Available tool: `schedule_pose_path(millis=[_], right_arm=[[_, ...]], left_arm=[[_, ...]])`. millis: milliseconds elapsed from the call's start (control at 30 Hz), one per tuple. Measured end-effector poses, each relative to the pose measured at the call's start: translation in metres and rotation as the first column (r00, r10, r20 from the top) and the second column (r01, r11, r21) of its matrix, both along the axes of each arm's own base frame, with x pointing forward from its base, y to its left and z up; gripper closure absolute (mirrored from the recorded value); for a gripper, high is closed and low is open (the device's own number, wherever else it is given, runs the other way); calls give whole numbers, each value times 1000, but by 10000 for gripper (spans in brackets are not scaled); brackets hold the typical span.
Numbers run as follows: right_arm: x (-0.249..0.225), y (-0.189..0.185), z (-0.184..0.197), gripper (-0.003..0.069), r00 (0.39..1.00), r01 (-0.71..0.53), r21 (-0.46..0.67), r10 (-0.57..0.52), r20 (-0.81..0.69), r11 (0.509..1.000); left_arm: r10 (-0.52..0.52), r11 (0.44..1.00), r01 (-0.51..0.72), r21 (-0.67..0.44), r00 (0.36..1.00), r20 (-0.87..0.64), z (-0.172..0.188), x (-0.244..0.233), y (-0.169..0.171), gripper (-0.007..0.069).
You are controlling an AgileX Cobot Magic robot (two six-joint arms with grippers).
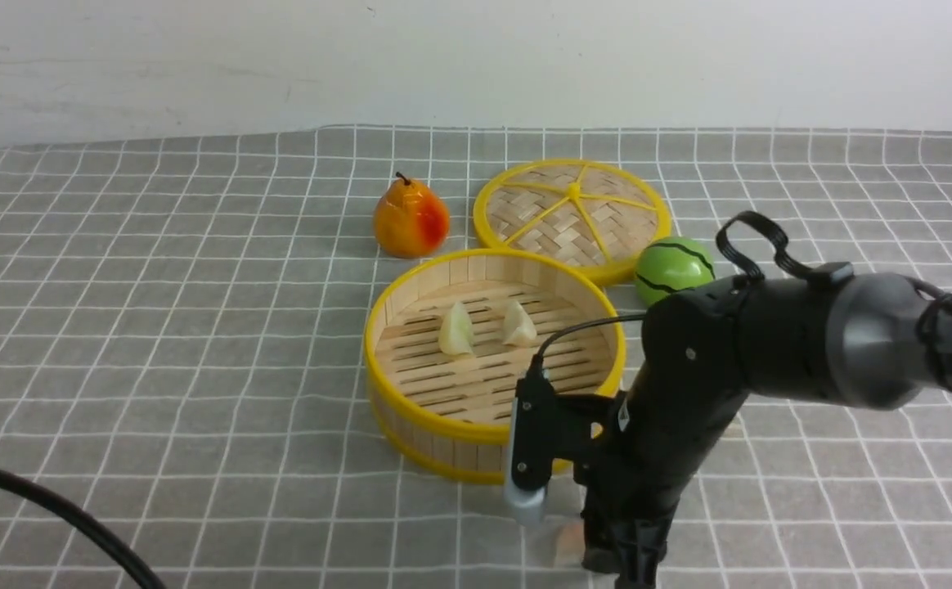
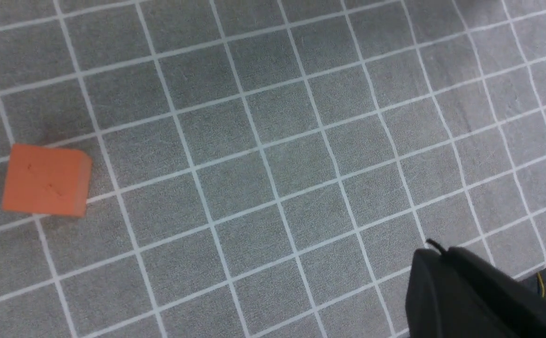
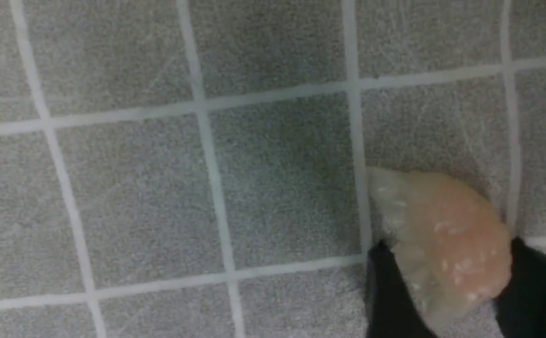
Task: Put the dumplings into the steamer on the table with the grey tablecloth.
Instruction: 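Reach for and grasp a dumpling lying on the table beside the steamer, then place the dumpling in the bamboo steamer basket with the right gripper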
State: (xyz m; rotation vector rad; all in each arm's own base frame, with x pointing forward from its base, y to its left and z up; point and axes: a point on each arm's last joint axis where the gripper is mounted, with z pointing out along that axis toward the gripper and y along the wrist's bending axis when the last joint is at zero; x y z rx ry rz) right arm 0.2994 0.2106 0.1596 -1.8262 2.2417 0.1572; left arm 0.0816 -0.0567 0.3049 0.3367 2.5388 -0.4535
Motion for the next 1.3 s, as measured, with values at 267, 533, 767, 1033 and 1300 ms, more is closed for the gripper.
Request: schedule_pose_path(millis=[267, 533, 767, 1033, 1300], right_arm=[[-4, -1, 12, 521, 999, -12, -9, 12, -31, 1000], [12, 17, 89, 521, 984, 177, 153, -176, -24, 972], [49, 41, 119, 521, 901, 413, 354, -432, -25, 839], [81, 61, 54, 521, 835, 549, 279, -535, -129, 788], [89, 63, 32, 468, 834, 549, 258, -542, -106, 795]], left_arm=[[1, 1000, -1, -3, 1000, 6, 0, 0, 0, 639], [1, 1000, -1, -3, 1000, 6, 0, 0, 0, 639], [1, 1000, -1, -3, 1000, 6, 0, 0, 0, 639], [1, 1000, -1, -3, 1000, 6, 0, 0, 0, 639], [1, 1000, -1, -3, 1000, 5, 0, 0, 0, 639]])
